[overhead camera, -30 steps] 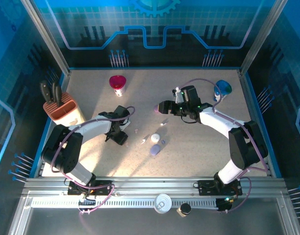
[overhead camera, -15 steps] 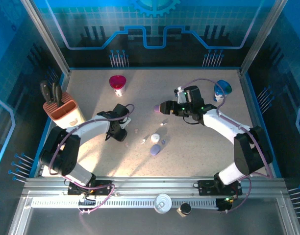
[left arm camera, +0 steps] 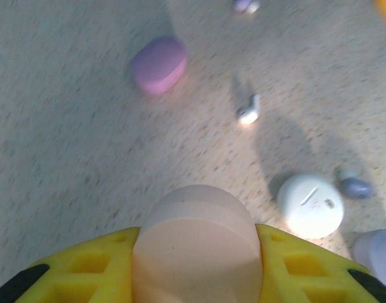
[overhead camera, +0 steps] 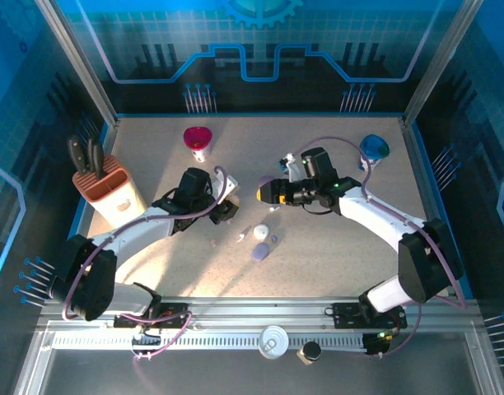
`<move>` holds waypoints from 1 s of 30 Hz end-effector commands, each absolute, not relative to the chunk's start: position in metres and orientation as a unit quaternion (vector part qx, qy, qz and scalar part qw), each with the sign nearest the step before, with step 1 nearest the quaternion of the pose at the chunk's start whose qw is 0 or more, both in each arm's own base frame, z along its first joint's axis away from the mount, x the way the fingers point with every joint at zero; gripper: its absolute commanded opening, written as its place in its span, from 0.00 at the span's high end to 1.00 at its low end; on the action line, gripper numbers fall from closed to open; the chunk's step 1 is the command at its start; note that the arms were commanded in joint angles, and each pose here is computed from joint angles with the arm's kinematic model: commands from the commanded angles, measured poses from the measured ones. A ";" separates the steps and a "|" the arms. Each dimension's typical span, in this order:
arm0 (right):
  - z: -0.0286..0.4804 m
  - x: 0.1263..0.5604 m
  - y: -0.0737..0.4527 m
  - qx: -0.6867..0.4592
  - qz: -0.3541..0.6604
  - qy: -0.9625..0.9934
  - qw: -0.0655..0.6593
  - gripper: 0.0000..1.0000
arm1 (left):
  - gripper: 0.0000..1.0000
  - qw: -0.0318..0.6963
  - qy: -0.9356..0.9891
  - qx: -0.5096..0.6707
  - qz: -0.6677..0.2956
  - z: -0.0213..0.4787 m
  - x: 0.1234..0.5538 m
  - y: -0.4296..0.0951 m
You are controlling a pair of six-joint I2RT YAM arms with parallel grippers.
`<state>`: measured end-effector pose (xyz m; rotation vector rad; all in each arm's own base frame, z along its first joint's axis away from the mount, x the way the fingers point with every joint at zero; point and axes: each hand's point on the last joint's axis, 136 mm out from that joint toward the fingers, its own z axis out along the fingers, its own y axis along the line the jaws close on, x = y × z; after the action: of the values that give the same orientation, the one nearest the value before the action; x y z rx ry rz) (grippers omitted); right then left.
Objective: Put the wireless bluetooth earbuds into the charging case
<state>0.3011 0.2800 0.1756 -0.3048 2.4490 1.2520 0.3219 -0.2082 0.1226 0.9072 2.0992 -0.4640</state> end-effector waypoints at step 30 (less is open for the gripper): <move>0.175 0.296 0.312 -0.122 0.467 0.863 0.147 0.78 | 0.57 0.511 0.680 0.464 -0.248 0.170 0.299 -0.262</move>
<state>0.2911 0.3149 0.1633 -0.3711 2.5179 1.3320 0.3047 -0.2557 0.1515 1.0973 1.7446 -0.5867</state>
